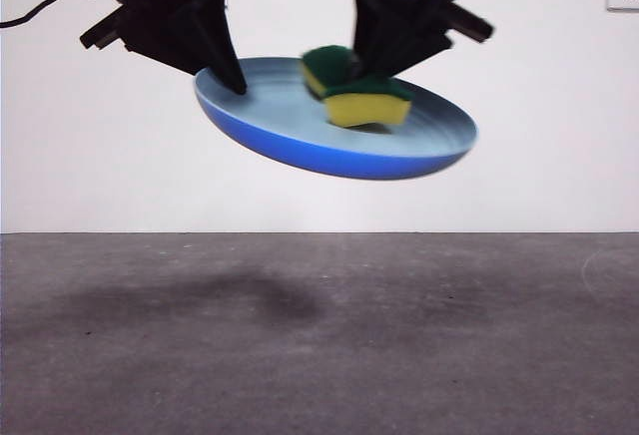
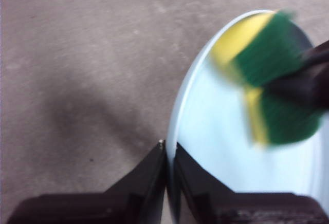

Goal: Pick up the plate,pick up the cloth,clean the plate with the cloth

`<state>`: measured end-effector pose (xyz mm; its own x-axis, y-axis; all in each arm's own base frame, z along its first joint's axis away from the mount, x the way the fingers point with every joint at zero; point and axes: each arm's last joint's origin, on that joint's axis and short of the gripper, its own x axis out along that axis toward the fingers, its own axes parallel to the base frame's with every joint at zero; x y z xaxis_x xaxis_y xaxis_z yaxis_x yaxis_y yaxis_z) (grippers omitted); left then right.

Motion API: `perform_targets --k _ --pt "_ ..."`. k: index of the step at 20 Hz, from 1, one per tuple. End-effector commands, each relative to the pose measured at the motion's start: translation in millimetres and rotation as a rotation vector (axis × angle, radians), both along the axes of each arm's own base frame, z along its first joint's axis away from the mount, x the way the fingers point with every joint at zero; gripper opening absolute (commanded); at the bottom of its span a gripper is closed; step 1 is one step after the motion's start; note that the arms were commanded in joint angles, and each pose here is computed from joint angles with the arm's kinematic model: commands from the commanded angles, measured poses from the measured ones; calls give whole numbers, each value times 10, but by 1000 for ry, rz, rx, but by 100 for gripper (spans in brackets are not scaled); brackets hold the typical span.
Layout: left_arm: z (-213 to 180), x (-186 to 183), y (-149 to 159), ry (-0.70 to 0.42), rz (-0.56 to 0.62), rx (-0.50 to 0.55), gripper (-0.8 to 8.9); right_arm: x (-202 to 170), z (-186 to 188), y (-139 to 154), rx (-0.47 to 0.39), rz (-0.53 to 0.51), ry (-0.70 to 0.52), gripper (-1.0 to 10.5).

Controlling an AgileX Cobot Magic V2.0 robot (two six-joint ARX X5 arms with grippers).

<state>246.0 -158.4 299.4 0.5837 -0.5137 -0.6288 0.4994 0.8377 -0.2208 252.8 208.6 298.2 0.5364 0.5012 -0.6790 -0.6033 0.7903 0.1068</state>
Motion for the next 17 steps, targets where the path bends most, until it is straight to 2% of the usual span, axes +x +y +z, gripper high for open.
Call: perform_targets --k 1,4,6,8,10,11,13,15,17 --pt "22 -5 -45 -10 -18 -52 -7 -65 -164 183 -26 43 59 -13" --pt "28 8 -35 -21 3 -50 -7 -287 -257 301 -139 130 120 -13" --pt "21 25 0 -15 18 -43 -7 -390 -314 276 -275 129 140 -13" --pt "5 22 18 3 21 -32 -7 -417 -360 160 -463 58 129 -13" --pt "-13 9 24 21 16 -18 -7 -357 -339 58 -577 -58 49 -12" --pt "-20 3 27 30 14 -14 -7 -296 -298 9 -589 -125 -7 -12" --pt "-28 -5 29 44 6 -13 -7 -181 -226 -8 -512 -184 -78 -13" --pt "-27 -9 22 52 -12 -26 -7 -90 -167 -6 -419 -204 -122 -13" --pt "-26 -16 13 57 -27 -35 -7 -20 -120 23 -303 -173 -140 -13"
